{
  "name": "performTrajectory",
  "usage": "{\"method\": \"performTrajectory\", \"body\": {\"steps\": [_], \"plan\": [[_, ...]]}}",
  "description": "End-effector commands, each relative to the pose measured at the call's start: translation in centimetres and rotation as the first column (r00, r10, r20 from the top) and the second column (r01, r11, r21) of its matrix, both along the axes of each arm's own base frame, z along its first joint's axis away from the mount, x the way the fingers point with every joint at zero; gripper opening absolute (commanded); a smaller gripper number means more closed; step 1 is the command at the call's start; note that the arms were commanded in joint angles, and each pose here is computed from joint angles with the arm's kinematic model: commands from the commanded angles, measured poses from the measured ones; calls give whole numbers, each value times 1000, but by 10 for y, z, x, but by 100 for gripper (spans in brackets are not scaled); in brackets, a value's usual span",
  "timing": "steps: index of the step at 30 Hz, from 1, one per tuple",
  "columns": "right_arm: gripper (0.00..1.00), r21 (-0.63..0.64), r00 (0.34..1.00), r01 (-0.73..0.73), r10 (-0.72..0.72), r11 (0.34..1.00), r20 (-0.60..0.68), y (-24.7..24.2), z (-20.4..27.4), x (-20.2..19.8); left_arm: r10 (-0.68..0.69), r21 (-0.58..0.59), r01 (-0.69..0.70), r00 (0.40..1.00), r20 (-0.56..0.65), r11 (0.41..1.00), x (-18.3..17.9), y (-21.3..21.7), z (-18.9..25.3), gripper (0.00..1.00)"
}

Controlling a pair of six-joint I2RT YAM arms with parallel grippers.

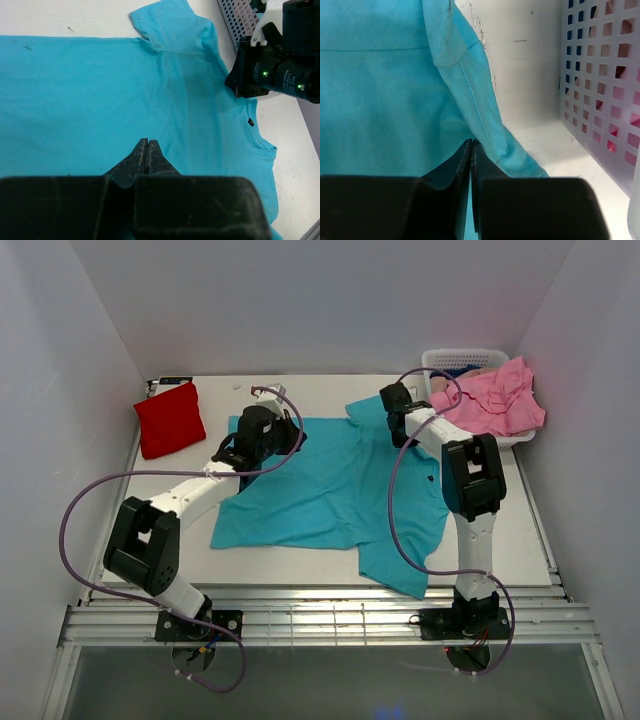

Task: Fold and stack the t-shirts
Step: Flatten out the tshirt

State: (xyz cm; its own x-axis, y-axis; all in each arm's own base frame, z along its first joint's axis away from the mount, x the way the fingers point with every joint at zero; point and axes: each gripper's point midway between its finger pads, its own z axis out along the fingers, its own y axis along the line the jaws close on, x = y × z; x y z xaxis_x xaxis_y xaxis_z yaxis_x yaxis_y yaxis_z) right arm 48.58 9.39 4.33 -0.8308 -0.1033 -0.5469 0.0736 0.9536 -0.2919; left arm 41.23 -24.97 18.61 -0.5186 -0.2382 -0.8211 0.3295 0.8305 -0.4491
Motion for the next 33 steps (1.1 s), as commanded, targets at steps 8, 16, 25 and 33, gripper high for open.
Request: {"method": "performTrajectory", "body": {"steps": [8, 16, 25, 33], "plan": [[8, -118, 994, 95, -88, 988, 64, -26, 18, 19, 20, -6, -20, 998, 64, 1000, -5, 8, 24, 0], [8, -185, 989, 146, -139, 972, 50, -47, 7, 20, 29, 9, -30, 998, 53, 1000, -8, 12, 17, 0], [8, -225, 985, 172, -166, 959, 46, -57, -2, 23, 96, 54, -103, 989, 109, 993, -6, 31, 28, 0], [8, -12, 965, 34, -30, 999, 261, -23, 89, 44, 325, 209, -338, 941, 94, 918, 32, 106, 17, 0]]}}
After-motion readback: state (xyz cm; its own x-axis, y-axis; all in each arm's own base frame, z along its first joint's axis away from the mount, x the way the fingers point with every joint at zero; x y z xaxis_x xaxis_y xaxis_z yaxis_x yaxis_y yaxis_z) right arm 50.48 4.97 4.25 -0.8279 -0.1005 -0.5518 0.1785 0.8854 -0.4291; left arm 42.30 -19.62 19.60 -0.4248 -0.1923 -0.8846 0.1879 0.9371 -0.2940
